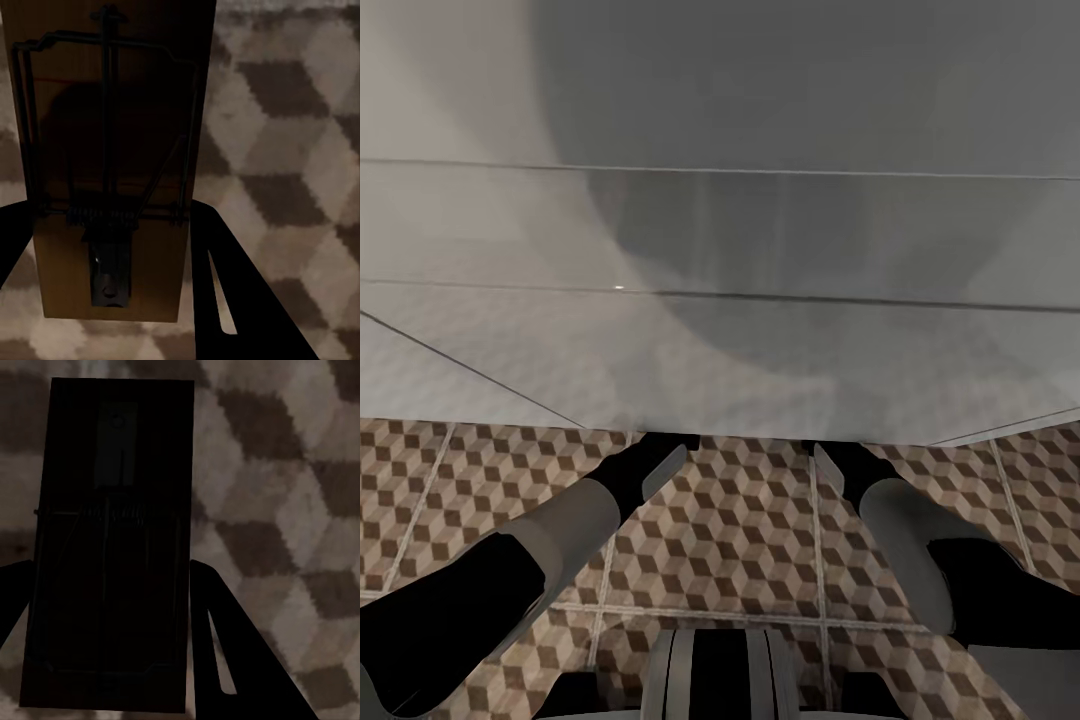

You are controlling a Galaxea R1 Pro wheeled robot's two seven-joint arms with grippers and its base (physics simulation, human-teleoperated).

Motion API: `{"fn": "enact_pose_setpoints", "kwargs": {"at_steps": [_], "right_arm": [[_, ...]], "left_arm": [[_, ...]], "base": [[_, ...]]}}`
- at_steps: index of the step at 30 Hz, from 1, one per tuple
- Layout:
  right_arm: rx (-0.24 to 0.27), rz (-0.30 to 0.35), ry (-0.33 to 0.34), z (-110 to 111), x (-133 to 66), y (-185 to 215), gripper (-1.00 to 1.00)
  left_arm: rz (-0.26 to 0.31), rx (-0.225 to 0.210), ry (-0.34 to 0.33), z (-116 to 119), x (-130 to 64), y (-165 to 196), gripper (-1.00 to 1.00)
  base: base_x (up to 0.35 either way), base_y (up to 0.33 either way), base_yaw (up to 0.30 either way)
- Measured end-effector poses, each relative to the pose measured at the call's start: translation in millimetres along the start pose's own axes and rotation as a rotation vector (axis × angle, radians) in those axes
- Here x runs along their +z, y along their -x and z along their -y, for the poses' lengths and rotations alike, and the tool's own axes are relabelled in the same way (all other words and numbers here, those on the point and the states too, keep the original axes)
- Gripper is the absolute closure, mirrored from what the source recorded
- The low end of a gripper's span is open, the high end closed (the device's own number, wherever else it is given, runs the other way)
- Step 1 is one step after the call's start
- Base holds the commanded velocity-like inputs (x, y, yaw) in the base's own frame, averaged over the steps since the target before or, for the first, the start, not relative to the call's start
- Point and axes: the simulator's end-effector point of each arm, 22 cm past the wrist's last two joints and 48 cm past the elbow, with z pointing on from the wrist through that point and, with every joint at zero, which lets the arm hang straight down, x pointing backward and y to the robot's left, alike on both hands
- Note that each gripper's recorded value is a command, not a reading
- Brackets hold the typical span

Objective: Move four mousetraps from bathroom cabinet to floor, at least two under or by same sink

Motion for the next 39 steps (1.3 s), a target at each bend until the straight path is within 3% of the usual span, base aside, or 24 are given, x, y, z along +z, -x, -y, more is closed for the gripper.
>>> {"fn": "enact_pose_setpoints", "kwargs": {"at_steps": [7, 11, 19, 39], "right_arm": [[-0.004, 0.003, -0.001, 0, -0.1, 1, 1.0], [-0.006, 0.004, -0.002, 0, 0.0, 1, 1.0], [-0.01, 0.005, -0.002, 0, -0.2, 1, 1.0], [-0.009, 0.018, 0.002, 2, 0.2, 4, 1.0]], "left_arm": [[-0.008, 0.0, 0.002, -1, 0.3, -1, 1.0], [-0.037, 0.001, 0.029, -15, 3.6, 0, 1.0], [-0.078, -0.047, 0.031, -20, 5.9, -9, 1.0], [-0.084, -0.057, 0.036, -23, 6.8, -11, 1.0]], "base": [[0.0, 0.0, 0.0], [0.0, 0.0, 0.0], [0.0, 0.0, 0.0], [0.0, 0.0, 0.0]]}}
